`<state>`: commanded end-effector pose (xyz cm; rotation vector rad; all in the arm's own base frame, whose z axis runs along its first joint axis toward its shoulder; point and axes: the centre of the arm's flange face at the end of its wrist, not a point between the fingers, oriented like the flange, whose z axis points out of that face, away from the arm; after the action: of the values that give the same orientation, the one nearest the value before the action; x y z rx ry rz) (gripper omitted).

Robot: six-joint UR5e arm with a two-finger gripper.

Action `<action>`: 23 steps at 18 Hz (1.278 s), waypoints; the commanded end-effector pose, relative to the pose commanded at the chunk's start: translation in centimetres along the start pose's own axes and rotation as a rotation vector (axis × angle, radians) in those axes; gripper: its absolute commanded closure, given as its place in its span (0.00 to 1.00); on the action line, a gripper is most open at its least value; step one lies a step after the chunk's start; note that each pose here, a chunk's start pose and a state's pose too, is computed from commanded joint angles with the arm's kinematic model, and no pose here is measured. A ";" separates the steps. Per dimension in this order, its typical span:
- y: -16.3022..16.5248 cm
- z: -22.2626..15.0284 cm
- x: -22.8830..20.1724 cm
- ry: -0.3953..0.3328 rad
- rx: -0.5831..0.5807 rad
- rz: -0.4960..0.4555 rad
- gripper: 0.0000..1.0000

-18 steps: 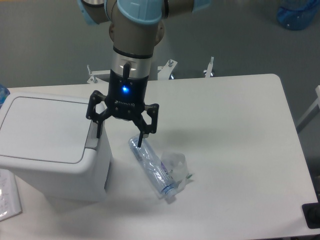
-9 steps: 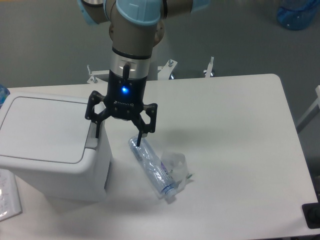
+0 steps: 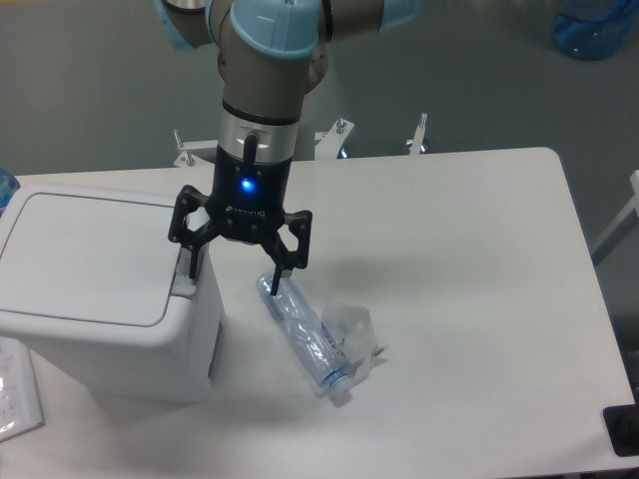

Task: Open the trash can
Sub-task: 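Press the gripper finger on the gray lid tab to release the lid, then raise the gripper away from the opened trash can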

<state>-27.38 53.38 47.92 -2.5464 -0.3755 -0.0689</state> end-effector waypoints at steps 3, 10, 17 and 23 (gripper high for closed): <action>0.1 0.2 0.0 0.001 -0.003 0.000 0.00; 0.0 -0.3 0.1 -0.003 0.003 0.000 0.00; -1.0 -2.0 -1.9 -0.044 0.057 0.006 0.00; -1.1 0.1 -7.6 -0.203 0.003 -0.020 0.00</action>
<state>-35.02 52.37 47.45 -2.5540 -0.4780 0.1842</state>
